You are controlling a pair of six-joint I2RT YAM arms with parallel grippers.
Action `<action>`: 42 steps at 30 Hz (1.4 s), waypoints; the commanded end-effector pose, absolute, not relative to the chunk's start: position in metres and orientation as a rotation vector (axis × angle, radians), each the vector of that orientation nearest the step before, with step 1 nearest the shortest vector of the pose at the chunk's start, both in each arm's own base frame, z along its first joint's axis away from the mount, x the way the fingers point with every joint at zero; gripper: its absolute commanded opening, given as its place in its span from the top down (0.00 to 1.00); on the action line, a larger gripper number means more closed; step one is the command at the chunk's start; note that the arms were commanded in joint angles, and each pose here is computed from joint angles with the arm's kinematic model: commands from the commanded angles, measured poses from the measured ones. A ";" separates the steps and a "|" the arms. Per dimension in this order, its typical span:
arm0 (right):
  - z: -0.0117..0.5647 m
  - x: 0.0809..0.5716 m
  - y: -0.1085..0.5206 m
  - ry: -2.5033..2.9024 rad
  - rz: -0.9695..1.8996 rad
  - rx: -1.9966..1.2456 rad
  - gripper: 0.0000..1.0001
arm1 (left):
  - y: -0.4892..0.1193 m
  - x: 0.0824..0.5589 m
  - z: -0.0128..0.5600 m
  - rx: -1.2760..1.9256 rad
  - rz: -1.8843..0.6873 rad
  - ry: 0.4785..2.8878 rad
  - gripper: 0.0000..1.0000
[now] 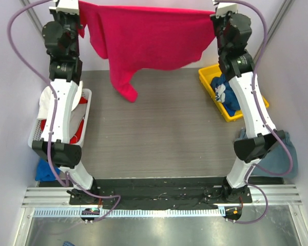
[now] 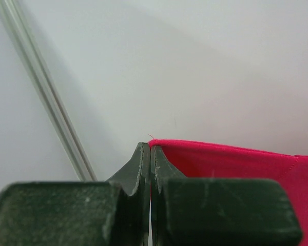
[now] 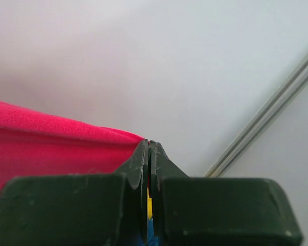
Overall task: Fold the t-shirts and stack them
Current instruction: Flatten the tshirt out
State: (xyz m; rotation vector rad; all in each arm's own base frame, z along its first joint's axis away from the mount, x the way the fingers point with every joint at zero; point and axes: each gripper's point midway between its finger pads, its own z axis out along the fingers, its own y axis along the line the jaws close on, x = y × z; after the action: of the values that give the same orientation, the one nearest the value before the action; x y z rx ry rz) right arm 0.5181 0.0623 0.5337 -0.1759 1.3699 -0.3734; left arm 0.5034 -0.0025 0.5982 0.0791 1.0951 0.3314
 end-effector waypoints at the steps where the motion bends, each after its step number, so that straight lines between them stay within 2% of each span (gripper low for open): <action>1: 0.583 0.466 0.031 1.266 -0.409 -0.072 0.99 | 0.016 0.435 0.657 0.013 0.355 0.951 1.00; 2: 0.581 0.459 0.030 1.271 -0.401 -0.072 0.99 | 0.017 0.422 0.659 0.023 0.357 0.956 1.00; 8: 0.509 0.424 0.030 1.448 -0.343 -0.137 0.99 | 0.009 0.420 0.563 0.118 0.339 1.184 1.00; 12: 0.431 0.411 0.036 1.616 -0.296 -0.194 0.99 | 0.001 0.420 0.470 0.201 0.308 1.389 1.00; 17: 0.362 0.391 0.051 1.788 -0.178 -0.265 0.99 | -0.006 0.397 0.375 0.307 0.275 1.613 1.00; 25: 0.292 0.354 0.060 1.996 -0.084 -0.349 0.99 | -0.018 0.342 0.302 0.561 0.228 1.815 1.00; 29: 0.290 0.358 0.058 1.997 -0.104 -0.354 0.99 | -0.011 0.347 0.301 0.561 0.281 1.807 1.00; 32: 0.309 0.390 0.051 1.931 -0.202 -0.325 0.99 | 0.005 0.383 0.337 0.413 0.382 1.696 1.00; 33: 0.304 0.407 0.052 1.936 -0.228 -0.328 0.99 | 0.006 0.406 0.330 0.393 0.381 1.709 1.00; 35: 0.343 0.436 0.048 1.822 -0.284 -0.285 0.99 | 0.013 0.436 0.385 0.219 0.389 1.564 1.00; 37: 0.363 0.467 0.046 1.747 -0.342 -0.246 0.99 | 0.018 0.475 0.404 0.129 0.392 1.487 1.00; 38: 0.403 0.474 0.044 1.661 -0.357 -0.210 0.99 | 0.020 0.485 0.443 0.078 0.390 1.402 1.00; 39: 0.419 0.483 0.041 1.624 -0.376 -0.195 0.99 | 0.023 0.502 0.448 0.034 0.399 1.379 1.00; 40: 0.426 0.496 0.041 1.607 -0.386 -0.186 0.99 | 0.025 0.503 0.492 0.001 0.395 1.284 1.00; 41: 0.468 0.496 0.035 1.521 -0.393 -0.138 0.99 | 0.025 0.505 0.511 -0.017 0.396 1.238 1.00; 42: 0.485 0.498 0.031 1.486 -0.417 -0.130 0.99 | 0.028 0.506 0.530 -0.029 0.411 1.198 1.00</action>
State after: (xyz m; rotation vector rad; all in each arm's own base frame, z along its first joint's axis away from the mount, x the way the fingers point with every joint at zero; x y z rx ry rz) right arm 0.4876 0.0676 0.3391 -0.3281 1.8440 -0.2800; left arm 0.5163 -0.0041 0.3558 0.2563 1.6617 0.3492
